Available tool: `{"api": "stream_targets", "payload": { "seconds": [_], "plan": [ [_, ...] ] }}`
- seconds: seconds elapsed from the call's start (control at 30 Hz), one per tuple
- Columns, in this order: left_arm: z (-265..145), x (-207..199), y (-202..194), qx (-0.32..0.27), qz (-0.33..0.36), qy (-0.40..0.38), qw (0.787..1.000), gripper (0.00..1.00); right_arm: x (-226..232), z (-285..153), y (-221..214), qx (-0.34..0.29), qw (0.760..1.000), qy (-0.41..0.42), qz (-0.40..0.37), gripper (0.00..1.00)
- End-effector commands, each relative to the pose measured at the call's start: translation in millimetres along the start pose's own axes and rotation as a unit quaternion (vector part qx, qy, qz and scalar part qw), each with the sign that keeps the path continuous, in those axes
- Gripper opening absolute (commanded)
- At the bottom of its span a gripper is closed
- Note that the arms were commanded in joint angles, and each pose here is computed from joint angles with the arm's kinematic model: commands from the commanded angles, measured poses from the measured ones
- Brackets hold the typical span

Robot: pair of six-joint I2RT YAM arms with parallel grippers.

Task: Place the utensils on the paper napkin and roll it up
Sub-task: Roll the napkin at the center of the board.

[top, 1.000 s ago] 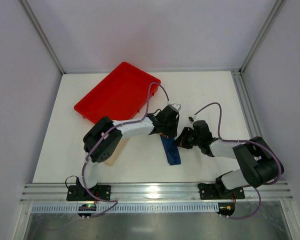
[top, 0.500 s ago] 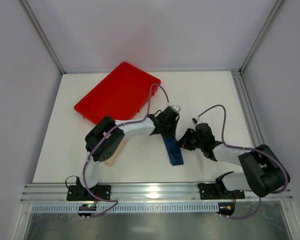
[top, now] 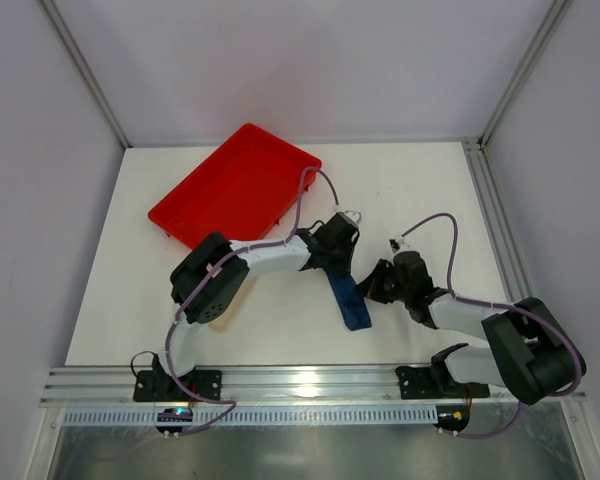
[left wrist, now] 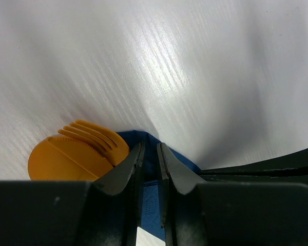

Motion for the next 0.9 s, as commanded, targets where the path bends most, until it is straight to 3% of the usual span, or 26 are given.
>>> {"api": "stream_targets", "payload": {
  "seconds": [0.0,0.13,0.23,0.3,0.57,0.87],
  "plan": [
    [0.1,13.7,-1.6,-0.005,0.012,0.028,1.0,0.19,-8.7,0.0,0.9,-0.014,1.0,-0.025,-0.008,0.04],
    [-0.6,13.5,0.3,-0.008,0.013,0.029,0.999,0.2,-9.4,1.8,-2.4,-0.004,1.0,-0.026,-0.003,0.04],
    [-8.3,7.1,9.2,-0.021,0.007,0.024,0.999,0.31,-9.2,3.7,-7.6,0.007,1.0,-0.022,0.004,0.04],
    [-15.3,0.1,15.3,-0.031,0.006,0.015,0.999,0.33,-8.4,4.1,-10.9,0.009,1.0,-0.016,0.013,0.04],
    [-79.6,-19.5,47.9,-0.098,-0.017,-0.012,0.995,0.34,-3.2,3.2,-18.8,0.005,0.999,-0.009,0.052,0.04],
    [-104.6,18.5,-2.3,-0.06,-0.07,0.002,0.996,0.3,24.8,7.7,-20.7,-0.01,0.997,-0.015,0.079,0.04]
  ]
}}
Point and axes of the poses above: each gripper's point midway between its finger pads, its own z axis out along the fingers, its own x axis along the line the jaws close on, y = z × x, the point moved 3 cm from there along -z, back along the fingers, and after that the axes turned 15 degrees about -z, right-handed, at the moved point
